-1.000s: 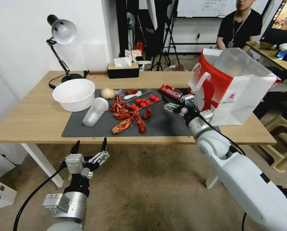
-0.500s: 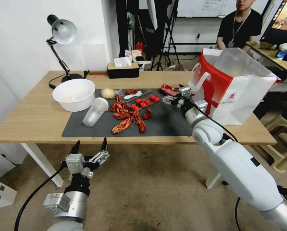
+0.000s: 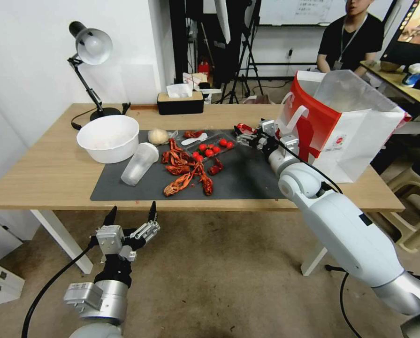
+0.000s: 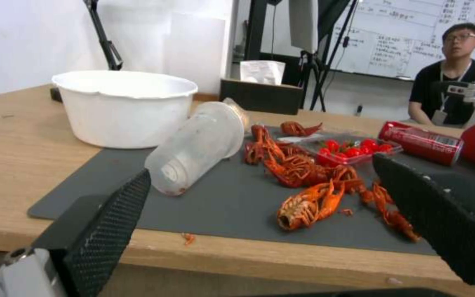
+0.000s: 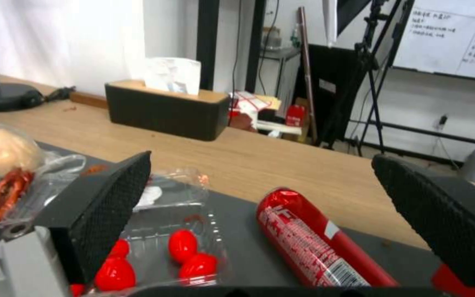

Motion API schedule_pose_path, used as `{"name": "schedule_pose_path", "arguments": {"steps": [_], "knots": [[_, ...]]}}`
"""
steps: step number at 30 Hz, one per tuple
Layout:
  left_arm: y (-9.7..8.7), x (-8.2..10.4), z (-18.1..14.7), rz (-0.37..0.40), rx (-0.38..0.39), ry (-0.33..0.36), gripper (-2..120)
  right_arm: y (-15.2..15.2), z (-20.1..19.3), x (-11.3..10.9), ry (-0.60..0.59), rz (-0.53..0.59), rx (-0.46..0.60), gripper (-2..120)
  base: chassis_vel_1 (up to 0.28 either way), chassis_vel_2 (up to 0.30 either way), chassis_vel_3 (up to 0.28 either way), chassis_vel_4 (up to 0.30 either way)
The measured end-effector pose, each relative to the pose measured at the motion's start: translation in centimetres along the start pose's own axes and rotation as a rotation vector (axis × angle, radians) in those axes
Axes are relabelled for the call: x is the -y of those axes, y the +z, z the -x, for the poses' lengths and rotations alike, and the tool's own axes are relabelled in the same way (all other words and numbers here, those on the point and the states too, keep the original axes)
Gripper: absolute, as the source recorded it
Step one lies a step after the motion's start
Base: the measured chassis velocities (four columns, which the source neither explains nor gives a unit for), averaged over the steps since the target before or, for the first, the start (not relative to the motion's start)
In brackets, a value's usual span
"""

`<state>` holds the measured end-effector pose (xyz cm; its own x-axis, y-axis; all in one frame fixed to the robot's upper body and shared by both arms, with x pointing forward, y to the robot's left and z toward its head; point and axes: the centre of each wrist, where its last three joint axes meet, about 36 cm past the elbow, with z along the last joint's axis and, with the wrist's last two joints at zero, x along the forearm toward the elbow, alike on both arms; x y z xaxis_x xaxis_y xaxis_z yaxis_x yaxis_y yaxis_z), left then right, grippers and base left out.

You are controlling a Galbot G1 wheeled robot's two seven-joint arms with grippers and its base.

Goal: Pick up the trash from the table and place it into the takeout bag.

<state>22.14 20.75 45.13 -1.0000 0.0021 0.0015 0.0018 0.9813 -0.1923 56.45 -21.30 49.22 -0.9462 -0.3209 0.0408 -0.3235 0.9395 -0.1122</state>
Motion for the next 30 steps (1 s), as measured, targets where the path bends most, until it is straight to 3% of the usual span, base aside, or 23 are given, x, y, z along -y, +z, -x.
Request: {"name": "schedule_pose_path", "arguments": {"steps": [15, 30], "knots": [[0.0, 0.0, 0.0, -0.001, -0.001, -0.002, 100, -1.8, 2.7, 0.6, -0.019, -0.035, -0.110, 100, 0.000, 0.000, 0.000, 0.000], [0.0, 0.0, -0.1, -0.002, 0.000, -0.003, 100, -2.7, 5.8, 3.2, -0.001, -0.075, -0.195, 100, 0.000, 0.000, 0.000, 0.000]]}}
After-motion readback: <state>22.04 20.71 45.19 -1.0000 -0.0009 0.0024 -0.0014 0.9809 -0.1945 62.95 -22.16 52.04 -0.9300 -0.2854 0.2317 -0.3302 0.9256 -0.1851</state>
